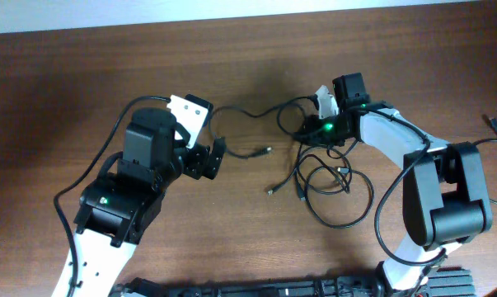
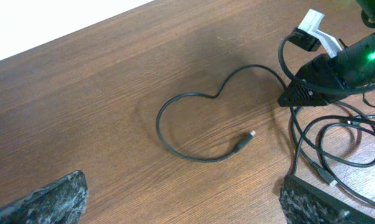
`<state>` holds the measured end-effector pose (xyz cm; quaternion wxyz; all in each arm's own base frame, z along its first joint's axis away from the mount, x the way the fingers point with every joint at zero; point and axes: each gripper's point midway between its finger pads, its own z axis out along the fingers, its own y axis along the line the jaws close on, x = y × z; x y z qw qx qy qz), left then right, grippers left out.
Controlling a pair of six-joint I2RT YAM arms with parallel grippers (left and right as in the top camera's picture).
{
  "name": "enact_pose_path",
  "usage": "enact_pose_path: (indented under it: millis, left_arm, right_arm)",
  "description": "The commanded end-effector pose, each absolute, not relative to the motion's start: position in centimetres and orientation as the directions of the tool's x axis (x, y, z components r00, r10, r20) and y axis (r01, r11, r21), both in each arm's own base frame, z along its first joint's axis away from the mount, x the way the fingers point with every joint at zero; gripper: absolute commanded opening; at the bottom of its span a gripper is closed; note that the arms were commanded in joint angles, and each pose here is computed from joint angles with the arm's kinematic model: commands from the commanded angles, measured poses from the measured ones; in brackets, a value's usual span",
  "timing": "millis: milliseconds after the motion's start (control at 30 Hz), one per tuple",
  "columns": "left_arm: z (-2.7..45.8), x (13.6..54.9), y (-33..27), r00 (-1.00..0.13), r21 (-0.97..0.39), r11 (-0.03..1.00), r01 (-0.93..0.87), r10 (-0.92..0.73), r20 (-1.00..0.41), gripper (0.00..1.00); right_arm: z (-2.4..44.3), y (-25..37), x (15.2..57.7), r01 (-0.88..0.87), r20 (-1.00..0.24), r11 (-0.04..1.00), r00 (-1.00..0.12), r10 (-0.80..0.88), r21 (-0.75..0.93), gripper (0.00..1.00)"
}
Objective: Untangle cables
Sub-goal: 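Lift the grasped cable with the right gripper and pull it rightward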
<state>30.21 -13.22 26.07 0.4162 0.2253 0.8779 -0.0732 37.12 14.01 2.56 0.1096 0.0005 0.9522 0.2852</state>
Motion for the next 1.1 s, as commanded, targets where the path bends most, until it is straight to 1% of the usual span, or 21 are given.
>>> enact_pose_path:
  millis: [0,100,267,333,433,567,700,733,833,900,967,1067]
  left_arm:
    - [26.7,30.2,-13.2,-0.533,0.066,0.882,0.467,0.340,-0.774,0.99]
    - [26.7,30.2,-13.2,-0.534,0.066,0.882,0.467,0.340,-0.774,0.99]
    - [26.7,30.2,-13.2,-0.535,0.065,0.882,0.467,0.341,-0.773,0.99]
    - [26.7,30.2,-13.2,-0.535,0.065,0.882,0.467,0.341,-0.773,0.99]
    - [26.7,30.2,-13.2,-0.535,0.065,0.882,0.467,0.341,-0.773,0.99]
    - [26.7,30.2,-13.2,-0.535,0.065,0.882,0.467,0.341,-0.773,0.99]
    - [26.7,30.2,-13.2,-0.535,0.065,0.882,0.467,0.341,-0.773,0.99]
    - [26.7,30.2,-13.2,-0.535,0.065,0.882,0.467,0.341,-0.773,0.99]
    - [26.7,30.2,-13.2,-0.535,0.065,0.882,0.467,0.341,-0.773,0.99]
    - [26.7,30.2,-13.2,-0.535,0.065,0.882,0.467,0.341,-0.773,0.99]
    - [26.7,30.2,-13.2,-0.535,0.065,0.882,0.467,0.341,-0.773,0.99]
    - [26.7,30.2,-13.2,-0.535,0.065,0.882,0.467,0.341,-0.773,0.99]
  right_arm:
    - [2.6,14.8,36.6,-0.078,-0.200,0.814,-0.979,0.047,0.575,0.04]
    - [2.8,15.0,36.9,-0.090,-0.215,0.808,-0.975,0.047,0.582,0.04]
    - [4.0,16.3,37.4,-0.135,-0.244,0.749,-0.969,0.036,0.648,0.04]
    - [4.5,16.5,37.6,-0.146,-0.254,0.741,-0.967,0.035,0.655,0.04]
    - [6.0,16.6,38.2,-0.163,-0.280,0.739,-0.959,0.036,0.653,0.04]
    - [9.3,16.7,39.3,-0.201,-0.329,0.736,-0.944,0.032,0.646,0.04]
    - [14.0,16.2,40.2,-0.230,-0.393,0.763,-0.919,0.035,0.605,0.04]
    - [15.6,16.1,40.4,-0.259,-0.425,0.763,-0.905,0.022,0.592,0.04]
    - [19.9,15.4,40.6,-0.272,-0.482,0.794,-0.876,0.030,0.543,0.04]
    - [24.1,15.1,40.5,-0.324,-0.550,0.800,-0.835,0.010,0.506,0.04]
    - [27.1,14.7,40.4,-0.337,-0.594,0.811,-0.804,0.016,0.478,0.04]
    - [32.8,14.0,40.2,-0.365,-0.686,0.829,-0.727,0.031,0.424,0.04]
